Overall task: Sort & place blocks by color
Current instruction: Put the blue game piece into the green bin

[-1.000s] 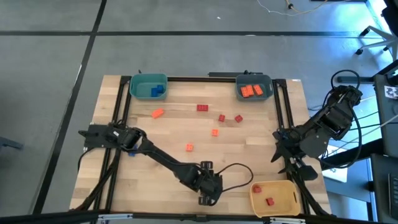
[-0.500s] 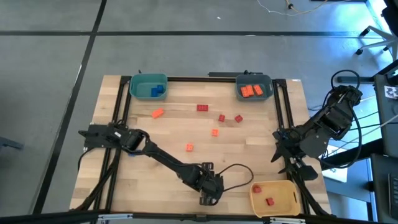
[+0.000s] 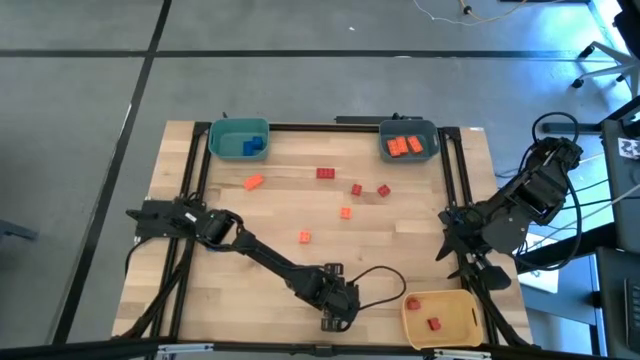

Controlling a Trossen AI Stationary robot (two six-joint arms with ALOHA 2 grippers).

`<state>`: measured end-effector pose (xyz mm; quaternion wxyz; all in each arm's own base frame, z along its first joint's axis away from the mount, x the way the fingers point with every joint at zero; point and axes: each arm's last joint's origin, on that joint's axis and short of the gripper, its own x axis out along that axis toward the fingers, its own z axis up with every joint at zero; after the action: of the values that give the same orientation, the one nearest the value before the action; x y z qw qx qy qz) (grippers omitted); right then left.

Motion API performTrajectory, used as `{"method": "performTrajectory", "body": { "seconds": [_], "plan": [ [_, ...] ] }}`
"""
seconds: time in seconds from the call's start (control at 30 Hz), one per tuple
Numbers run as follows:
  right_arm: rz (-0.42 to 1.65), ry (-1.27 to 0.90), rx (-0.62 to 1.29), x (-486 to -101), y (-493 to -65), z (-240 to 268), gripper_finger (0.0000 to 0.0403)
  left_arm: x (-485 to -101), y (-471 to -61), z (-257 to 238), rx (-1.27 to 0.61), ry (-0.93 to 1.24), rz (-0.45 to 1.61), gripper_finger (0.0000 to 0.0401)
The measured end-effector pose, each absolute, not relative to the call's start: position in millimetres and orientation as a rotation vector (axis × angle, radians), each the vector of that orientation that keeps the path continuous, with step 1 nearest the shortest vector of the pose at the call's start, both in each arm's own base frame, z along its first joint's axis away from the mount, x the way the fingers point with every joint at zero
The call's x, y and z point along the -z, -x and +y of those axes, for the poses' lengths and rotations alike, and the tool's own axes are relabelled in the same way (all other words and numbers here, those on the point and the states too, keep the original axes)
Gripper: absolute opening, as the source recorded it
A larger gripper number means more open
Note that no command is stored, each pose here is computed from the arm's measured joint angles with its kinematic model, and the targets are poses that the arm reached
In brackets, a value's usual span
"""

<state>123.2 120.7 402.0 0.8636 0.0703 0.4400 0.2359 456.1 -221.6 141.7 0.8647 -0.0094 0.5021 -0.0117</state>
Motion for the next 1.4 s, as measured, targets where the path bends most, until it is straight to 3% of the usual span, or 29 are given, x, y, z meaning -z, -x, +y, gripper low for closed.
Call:
{"method": "performTrajectory", "body": {
  "seconds": [0.13, 0.33, 0.73, 1.03, 1.4],
  "plan": [
    [0.922, -0.148, -0.494, -402, -123, 121, 0.0218, -142, -456, -221, 0.024, 0.016, 1.056, 0.0161],
    [0.922, -0.148, -0.495, -402, -123, 121, 0.0218, -141, -456, -221, 0.005, 0.039, 1.058, 0.0081],
    [0.923, -0.149, -0.499, -402, -123, 121, 0.0218, -161, -459, -201, -0.074, 0.194, 1.052, 0.008],
    [0.926, -0.149, -0.507, -402, -123, 121, 0.0218, -227, -448, -162, -0.306, 0.226, 0.94, 0.008],
    [0.919, -0.119, -0.53, -402, -123, 121, 0.0218, -318, -400, -80, -0.681, 0.33, 0.841, 0.008]
  ]
}}
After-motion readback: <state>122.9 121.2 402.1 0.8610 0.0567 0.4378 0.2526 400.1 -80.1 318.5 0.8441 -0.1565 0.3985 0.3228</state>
